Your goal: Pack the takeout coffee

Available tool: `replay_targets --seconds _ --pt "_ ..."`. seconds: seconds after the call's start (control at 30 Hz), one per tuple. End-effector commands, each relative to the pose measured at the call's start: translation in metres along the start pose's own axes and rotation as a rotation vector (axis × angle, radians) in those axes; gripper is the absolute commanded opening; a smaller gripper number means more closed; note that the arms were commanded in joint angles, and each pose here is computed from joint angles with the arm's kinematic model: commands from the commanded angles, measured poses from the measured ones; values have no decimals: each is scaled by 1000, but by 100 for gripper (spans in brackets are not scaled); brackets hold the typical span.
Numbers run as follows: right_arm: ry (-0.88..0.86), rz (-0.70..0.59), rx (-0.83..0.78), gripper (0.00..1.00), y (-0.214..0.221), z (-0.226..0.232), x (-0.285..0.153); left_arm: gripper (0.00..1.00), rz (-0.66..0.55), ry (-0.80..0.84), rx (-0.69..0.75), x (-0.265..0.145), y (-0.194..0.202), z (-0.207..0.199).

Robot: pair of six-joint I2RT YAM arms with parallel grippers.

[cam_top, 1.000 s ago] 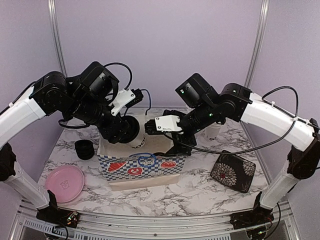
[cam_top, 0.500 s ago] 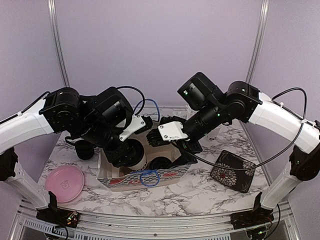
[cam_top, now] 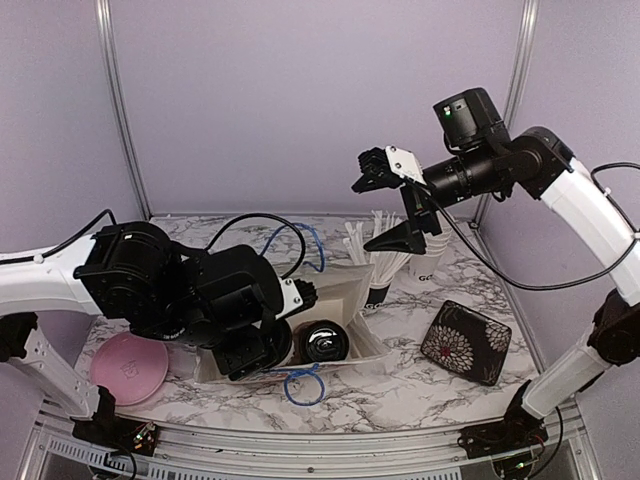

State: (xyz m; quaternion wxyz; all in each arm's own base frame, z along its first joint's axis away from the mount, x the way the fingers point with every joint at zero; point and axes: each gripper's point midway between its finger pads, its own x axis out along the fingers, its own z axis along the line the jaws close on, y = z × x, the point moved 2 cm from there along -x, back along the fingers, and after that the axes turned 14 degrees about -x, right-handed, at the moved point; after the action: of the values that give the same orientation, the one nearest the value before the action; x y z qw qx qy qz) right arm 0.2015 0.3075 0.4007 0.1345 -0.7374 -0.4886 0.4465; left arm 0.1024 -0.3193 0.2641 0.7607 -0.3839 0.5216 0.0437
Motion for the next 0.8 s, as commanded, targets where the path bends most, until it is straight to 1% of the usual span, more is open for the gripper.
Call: replay_targets --seconds 0.0,0.13,0.27,0.43,0.6,0.7,0.77 --pt "14 23 66 99 17 -11 27 54 -20 -87 -9 -3 8 5" --pt "-29 40 93 99 31 -1 46 54 -45 -124 -26 -5 13 8" --pt "-82 34 86 99 30 13 54 53 -95 -124 -40 -16 16 5" --pt "-155 -12 55 99 18 31 51 52 -165 -146 -88 -22 19 13" --pt "-251 -54 49 99 7 51 50 52 -209 -196 -74 -12 20 17" --pt "-258 -71 48 99 1 51 42 51 -217 -195 -77 -11 22 17" --pt "-240 -78 47 99 -2 47 35 51 -214 -154 -85 -12 25 12"
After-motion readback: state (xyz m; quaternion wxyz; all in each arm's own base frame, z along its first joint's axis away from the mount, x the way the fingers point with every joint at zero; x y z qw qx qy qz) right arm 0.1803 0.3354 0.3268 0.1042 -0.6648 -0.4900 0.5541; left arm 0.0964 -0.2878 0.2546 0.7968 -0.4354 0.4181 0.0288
